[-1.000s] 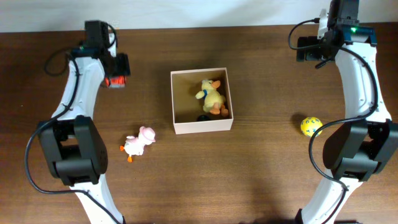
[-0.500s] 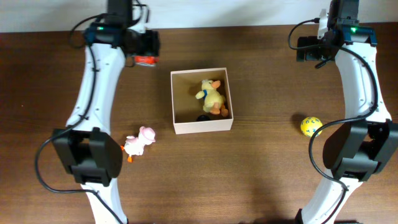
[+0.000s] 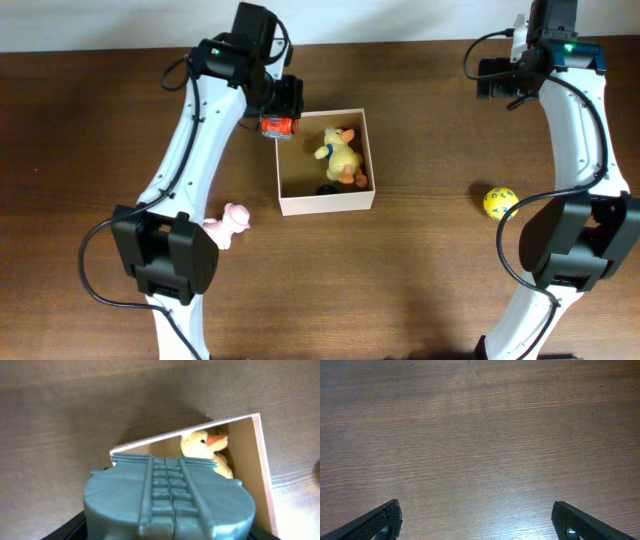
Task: Pack container
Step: 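Lift the truck with the left gripper and carry it over the box, then lower the truck into the box beside the duck and release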
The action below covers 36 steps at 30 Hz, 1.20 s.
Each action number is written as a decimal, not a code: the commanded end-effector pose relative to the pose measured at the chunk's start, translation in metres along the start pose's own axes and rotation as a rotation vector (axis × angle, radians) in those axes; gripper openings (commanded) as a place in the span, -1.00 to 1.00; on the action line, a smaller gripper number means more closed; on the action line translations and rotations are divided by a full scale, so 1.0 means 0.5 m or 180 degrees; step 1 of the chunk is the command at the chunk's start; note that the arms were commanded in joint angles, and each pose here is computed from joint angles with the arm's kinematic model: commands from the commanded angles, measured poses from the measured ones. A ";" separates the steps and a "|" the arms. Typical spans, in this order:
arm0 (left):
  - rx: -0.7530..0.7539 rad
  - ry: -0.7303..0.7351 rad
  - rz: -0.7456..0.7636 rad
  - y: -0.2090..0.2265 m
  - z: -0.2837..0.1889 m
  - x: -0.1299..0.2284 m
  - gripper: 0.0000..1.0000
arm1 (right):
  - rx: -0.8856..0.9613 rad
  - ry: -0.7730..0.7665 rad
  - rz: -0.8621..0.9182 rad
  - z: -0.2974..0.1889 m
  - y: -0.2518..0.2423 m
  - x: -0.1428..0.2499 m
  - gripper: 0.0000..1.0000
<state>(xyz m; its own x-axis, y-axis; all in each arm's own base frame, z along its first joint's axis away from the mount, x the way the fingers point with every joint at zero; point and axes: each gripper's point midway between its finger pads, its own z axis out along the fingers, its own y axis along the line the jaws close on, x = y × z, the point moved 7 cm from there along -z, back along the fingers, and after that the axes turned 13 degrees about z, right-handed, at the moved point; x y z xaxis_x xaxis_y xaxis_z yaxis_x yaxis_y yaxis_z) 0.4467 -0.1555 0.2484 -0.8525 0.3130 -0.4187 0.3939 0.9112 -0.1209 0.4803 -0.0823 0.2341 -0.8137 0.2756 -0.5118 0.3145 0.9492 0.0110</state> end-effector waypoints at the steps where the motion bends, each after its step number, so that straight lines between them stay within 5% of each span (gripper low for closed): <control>1: 0.0078 0.0006 -0.0068 -0.026 -0.001 -0.003 -0.20 | 0.0028 -0.0047 0.0014 -0.004 0.000 -0.009 0.98; 21: 0.0144 0.0709 0.0003 -0.058 0.186 0.049 -0.20 | 0.0028 -0.0047 0.0014 -0.004 0.000 -0.009 0.98; 35: -0.0422 0.0725 0.0059 -0.019 0.193 0.050 -0.18 | 0.0028 -0.0047 0.0014 -0.004 0.000 -0.009 0.98; 36: -0.0450 0.0725 0.0062 -0.017 0.193 0.050 -0.03 | 0.0028 -0.0047 0.0014 -0.004 0.000 -0.009 0.98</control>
<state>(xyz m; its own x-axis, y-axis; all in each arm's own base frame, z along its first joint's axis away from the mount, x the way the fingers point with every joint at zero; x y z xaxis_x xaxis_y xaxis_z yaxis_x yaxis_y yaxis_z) 0.4493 -0.1883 0.1472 -0.9039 0.3850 -0.1865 0.3985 0.9163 -0.0398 0.4803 -0.0823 0.2342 -0.8135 0.2755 -0.5121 0.3145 0.9492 0.0111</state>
